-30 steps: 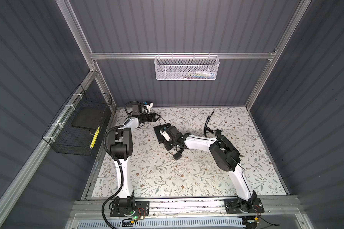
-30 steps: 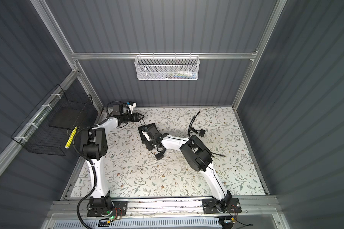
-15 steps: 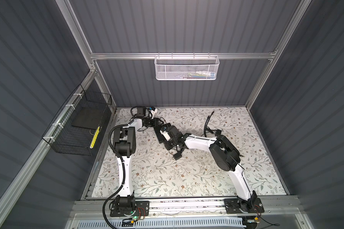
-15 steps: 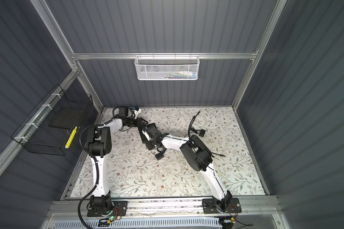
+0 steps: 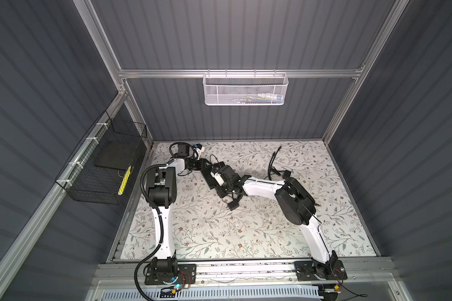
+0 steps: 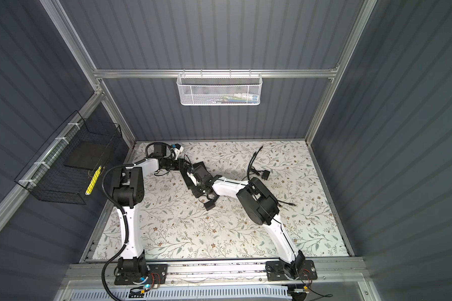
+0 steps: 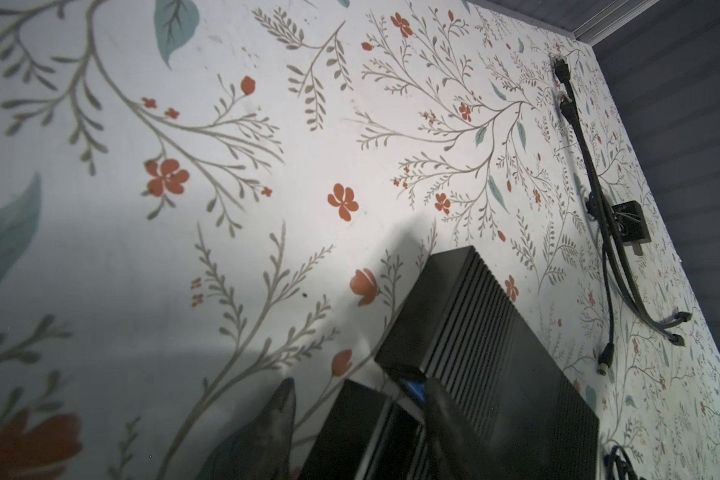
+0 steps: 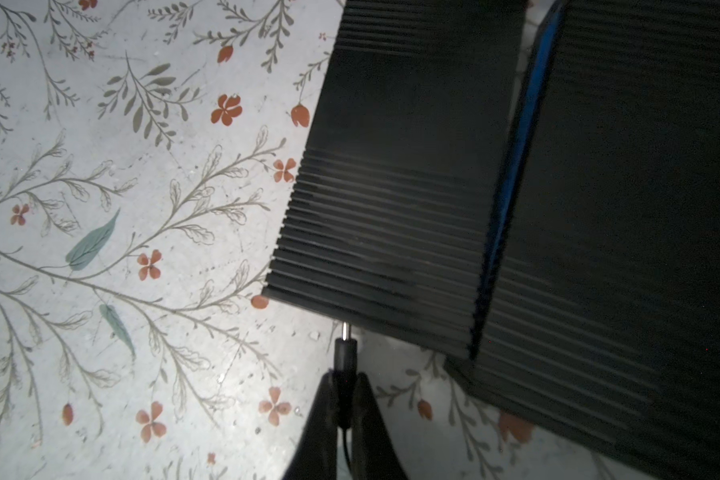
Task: Insert the plug into the switch port
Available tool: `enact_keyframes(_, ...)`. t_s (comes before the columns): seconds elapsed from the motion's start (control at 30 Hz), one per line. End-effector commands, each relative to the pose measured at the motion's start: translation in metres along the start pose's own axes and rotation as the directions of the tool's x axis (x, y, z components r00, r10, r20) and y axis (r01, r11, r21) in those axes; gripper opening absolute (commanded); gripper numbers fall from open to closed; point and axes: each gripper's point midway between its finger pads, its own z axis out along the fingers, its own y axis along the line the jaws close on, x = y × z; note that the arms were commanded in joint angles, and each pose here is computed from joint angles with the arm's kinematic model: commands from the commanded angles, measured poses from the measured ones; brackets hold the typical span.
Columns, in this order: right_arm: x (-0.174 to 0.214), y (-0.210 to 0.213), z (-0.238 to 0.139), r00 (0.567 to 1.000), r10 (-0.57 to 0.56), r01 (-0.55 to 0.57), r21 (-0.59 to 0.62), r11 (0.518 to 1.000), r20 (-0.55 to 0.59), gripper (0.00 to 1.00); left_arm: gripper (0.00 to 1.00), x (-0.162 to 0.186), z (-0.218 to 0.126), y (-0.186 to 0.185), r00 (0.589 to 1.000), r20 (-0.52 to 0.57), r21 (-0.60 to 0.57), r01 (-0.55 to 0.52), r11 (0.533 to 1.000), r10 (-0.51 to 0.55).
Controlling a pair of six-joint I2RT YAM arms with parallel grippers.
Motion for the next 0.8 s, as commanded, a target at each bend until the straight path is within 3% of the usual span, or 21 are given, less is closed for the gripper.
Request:
enact_keyframes(0.0, -0.014, -0.011, -0.008, 0.999, 0.001, -0.003, 0.043, 0.999, 0.053, 0.09, 0.49, 0.020, -0.004, -0.025, 0.997, -0.066, 0.053, 0.044, 0.998, -0.040)
enact_keyframes(0.77, -0.022, -0.023, -0.016, 0.997, -0.036, 0.034, 0.031, 0.999, 0.069, 0.08, 0.48, 0.048, -0.008, -0.037, 0.988, -0.149, 0.021, 0.052, 0.998, -0.048)
